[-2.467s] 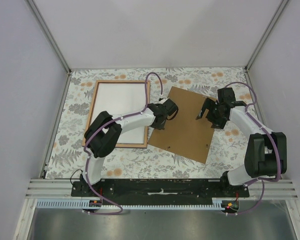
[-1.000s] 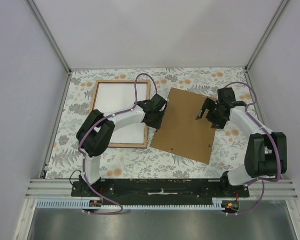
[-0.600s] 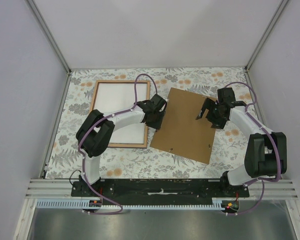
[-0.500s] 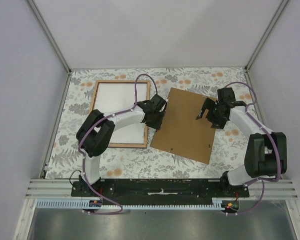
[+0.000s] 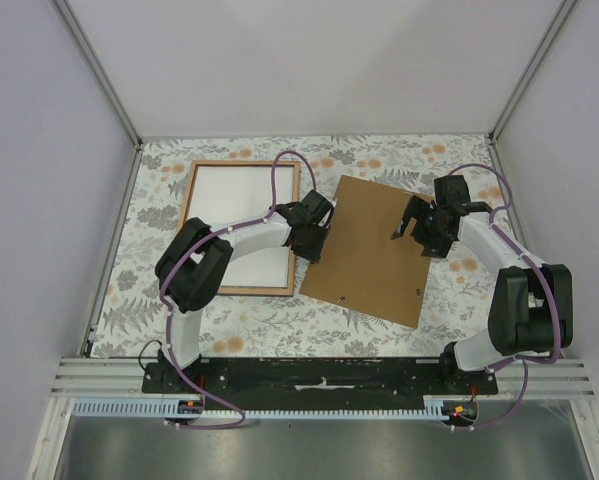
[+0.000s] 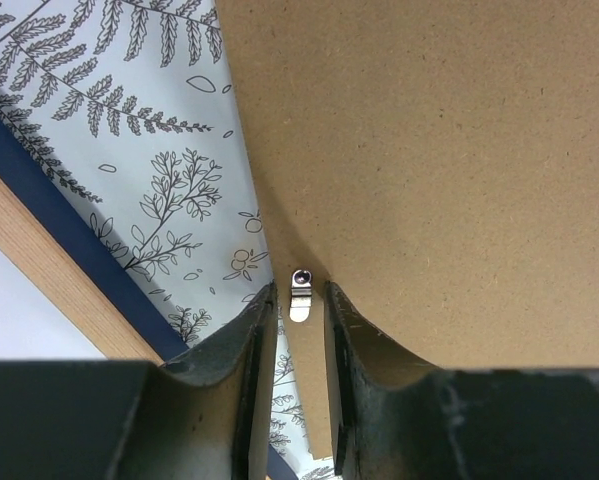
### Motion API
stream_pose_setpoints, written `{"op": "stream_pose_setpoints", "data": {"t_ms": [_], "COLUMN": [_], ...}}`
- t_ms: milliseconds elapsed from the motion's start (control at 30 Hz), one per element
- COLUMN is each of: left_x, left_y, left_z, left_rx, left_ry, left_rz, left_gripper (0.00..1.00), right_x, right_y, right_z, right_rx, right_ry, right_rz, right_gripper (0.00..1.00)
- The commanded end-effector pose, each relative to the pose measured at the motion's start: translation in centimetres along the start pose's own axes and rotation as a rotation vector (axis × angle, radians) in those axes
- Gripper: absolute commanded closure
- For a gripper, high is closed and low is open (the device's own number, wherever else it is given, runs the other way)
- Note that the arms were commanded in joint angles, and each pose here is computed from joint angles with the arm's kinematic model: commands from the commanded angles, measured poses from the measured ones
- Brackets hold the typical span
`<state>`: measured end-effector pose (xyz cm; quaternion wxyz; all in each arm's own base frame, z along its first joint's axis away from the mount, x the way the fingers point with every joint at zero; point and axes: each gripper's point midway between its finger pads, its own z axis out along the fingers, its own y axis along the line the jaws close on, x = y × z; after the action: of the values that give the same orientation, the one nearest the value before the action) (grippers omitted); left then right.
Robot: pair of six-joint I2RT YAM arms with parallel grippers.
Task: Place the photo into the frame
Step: Move the backboard to the center of the board.
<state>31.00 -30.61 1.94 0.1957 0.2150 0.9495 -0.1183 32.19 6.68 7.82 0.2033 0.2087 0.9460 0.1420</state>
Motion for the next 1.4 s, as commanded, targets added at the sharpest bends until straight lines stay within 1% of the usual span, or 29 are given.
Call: {"op": "stream_pose_setpoints", "data": {"t_ms": [0,400,600,733,767,967,1367], "left_x": [0.9,1.7,1.4,0.7,0.4,-0.7,-2.1], "left_y": [0.6,0.7,0.0,-0.7,-0.5,-1.2,-0.5], "left_z": [0.5,0.7,0.4,-0.3,-0.4,-1.3,-2.8], "left_rx": [-0.014,-0.017,-0.009,-0.001,-0.023,-0.038,-0.104], "left_ry": [0.032,0.047,0.036,0.020,0.012,-0.002,-0.027], "left_rz": [0.043,0.047,0.043,0.037,0.031,0.009,-0.019], "left_gripper": [0.70,0.86,0.98,0.98,0.98,0.98,0.98], "right_x": [-1.7,-1.6,-1.7,-1.7,-1.8,-1.9,-2.6], "right_y": [1.1,1.1,1.1,1.2,1.2,1.3,1.7], "right_z": [-0.7,-0.6,-0.6,-0.6,-0.7,-0.8,-2.0], "right_rx": [-0.031,-0.035,-0.036,-0.038,-0.040,-0.041,-0.045], "right_ry": [-0.055,-0.053,-0.054,-0.055,-0.055,-0.061,-0.096], "right_rz": [-0.024,-0.023,-0.022,-0.024,-0.024,-0.025,-0.037], "right_gripper": [0.02,0.02,0.02,0.02,0.02,0.02,0.02]}}
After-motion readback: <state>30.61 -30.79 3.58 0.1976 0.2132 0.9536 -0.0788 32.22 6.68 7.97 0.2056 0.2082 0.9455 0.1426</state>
